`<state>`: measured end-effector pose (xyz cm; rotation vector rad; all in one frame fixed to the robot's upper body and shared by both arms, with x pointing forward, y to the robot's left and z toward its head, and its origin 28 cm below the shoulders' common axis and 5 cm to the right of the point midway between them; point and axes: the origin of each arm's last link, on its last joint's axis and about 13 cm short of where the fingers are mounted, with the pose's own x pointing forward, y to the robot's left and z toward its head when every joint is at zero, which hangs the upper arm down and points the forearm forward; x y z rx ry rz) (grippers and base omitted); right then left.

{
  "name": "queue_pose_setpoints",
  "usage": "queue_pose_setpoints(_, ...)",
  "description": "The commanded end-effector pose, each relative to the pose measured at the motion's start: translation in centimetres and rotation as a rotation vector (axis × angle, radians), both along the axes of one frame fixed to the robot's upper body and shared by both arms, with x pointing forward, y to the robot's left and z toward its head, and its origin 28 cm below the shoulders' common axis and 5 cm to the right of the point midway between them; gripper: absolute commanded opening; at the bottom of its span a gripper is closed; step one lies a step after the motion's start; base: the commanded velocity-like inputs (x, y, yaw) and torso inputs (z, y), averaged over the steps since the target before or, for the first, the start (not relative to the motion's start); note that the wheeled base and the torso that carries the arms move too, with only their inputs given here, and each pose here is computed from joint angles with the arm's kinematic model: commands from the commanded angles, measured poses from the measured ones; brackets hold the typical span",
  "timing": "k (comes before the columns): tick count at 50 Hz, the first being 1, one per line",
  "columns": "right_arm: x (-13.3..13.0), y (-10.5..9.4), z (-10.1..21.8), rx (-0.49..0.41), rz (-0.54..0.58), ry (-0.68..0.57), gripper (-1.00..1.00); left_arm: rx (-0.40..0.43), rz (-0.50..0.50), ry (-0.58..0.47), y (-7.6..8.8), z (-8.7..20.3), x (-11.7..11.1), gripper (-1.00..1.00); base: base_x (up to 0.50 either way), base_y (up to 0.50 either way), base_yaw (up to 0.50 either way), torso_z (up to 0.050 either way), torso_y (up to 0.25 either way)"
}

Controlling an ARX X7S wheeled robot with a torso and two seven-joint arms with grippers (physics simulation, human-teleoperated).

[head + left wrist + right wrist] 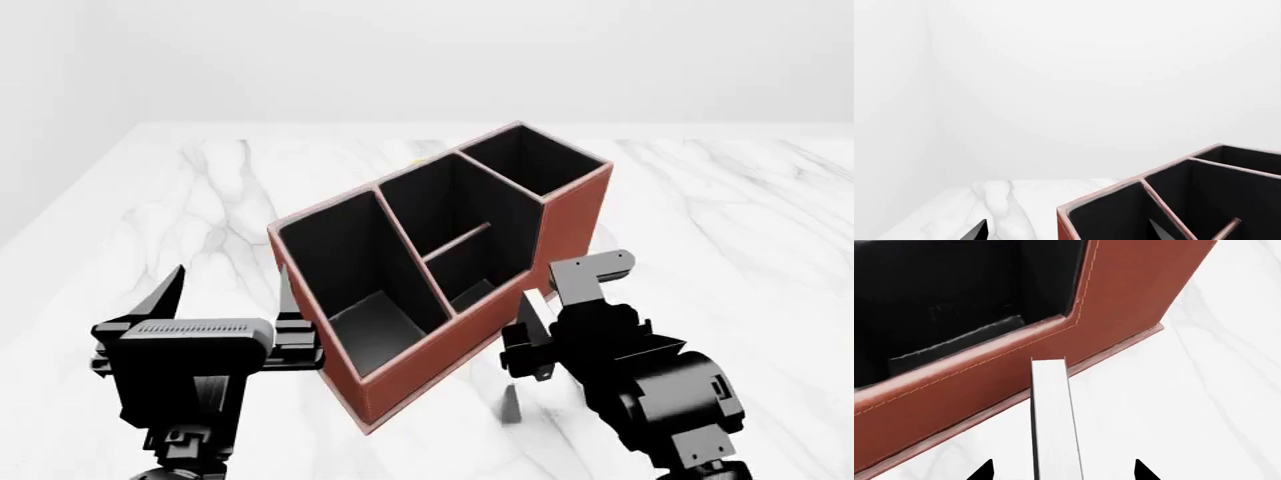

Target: Pick up the book and place it in the left compartment of the caddy.

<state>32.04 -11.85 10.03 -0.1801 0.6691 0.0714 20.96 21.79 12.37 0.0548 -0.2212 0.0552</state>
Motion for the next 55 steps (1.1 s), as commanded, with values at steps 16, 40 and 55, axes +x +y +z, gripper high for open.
queue_pose_setpoints(16,0.7,0.1,-1.3,-0.015,-0.002,0.055,1.00,-0.002,0.000,0.007,0.0,-0.4,0.0,1.00,0.00,0.00,0.00,0.000,0.000)
queue_pose_setpoints(40,0.4,0.1,-0.3,0.002,0.000,0.039,-1.00,-0.002,0.001,0.006,0.0,-0.3,-0.1,1.00,0.00,0.00,0.00,0.000,0.000)
queue_pose_setpoints(55,-6.0,-1.8,10.6,0.085,0.047,-0.237,-1.00,-0.003,0.004,0.004,0.0,-0.3,-0.1,1.00,0.00,0.00,0.00,0.000,0.001)
